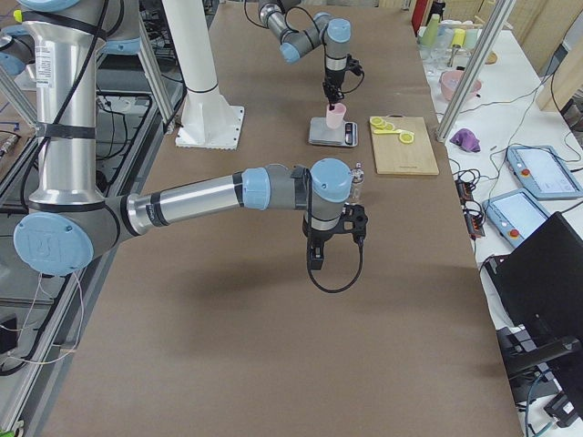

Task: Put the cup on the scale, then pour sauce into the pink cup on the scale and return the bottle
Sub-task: 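Carry the pink cup with the left gripper onto the scale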

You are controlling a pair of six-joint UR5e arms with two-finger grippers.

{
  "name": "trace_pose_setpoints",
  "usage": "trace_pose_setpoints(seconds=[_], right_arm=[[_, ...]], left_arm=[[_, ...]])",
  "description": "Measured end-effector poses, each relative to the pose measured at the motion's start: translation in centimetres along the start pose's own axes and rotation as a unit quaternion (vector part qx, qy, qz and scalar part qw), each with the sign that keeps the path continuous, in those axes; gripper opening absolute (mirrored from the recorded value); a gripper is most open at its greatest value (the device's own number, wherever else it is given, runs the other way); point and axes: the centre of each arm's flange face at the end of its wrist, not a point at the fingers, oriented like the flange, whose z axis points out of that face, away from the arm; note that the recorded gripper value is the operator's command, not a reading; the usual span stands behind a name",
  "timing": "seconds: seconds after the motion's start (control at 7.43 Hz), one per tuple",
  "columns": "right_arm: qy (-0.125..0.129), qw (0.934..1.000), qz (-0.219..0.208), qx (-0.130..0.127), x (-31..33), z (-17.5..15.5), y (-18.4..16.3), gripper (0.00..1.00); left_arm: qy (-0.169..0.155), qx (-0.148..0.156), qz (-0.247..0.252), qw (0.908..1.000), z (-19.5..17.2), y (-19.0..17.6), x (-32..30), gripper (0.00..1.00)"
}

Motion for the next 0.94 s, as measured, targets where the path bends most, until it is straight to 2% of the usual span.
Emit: trace_pose_setpoints(seconds=[0.4, 0.54, 0.67, 0.81, 0.94], right_arm=[[0.002, 1.0000, -0.001, -0.001, 0.0, 0.1, 0.0, 1.00], [0.003, 1.0000, -0.001, -0.001, 0.0, 0.1, 0.0, 1.00], [0.003, 1.0000, 0.000, -0.001, 0.0, 0.1, 0.0, 1.00], [0.004, 1.0000, 0.000, -0.001, 0.1, 0.1, 0.0, 1.00], [0.004, 1.0000, 0.000, -0.001, 0.1, 0.1, 0.0, 1.00]], left_arm=[[-0.002, -0.002, 0.003, 1.0000, 1.1, 0.2, -0.6, 0.00], [0.001, -0.003, 0.005, 1.0000, 1.5, 0.1, -0.9, 0.09], [0.004, -0.004, 0.006, 1.0000, 1.6, 0.1, -1.0, 0.71], [0.005, -0.004, 0.008, 0.9999, 1.7, 0.1, -1.1, 0.99], [0.006, -0.004, 0.010, 0.9999, 1.7, 0.1, -1.1, 0.99]])
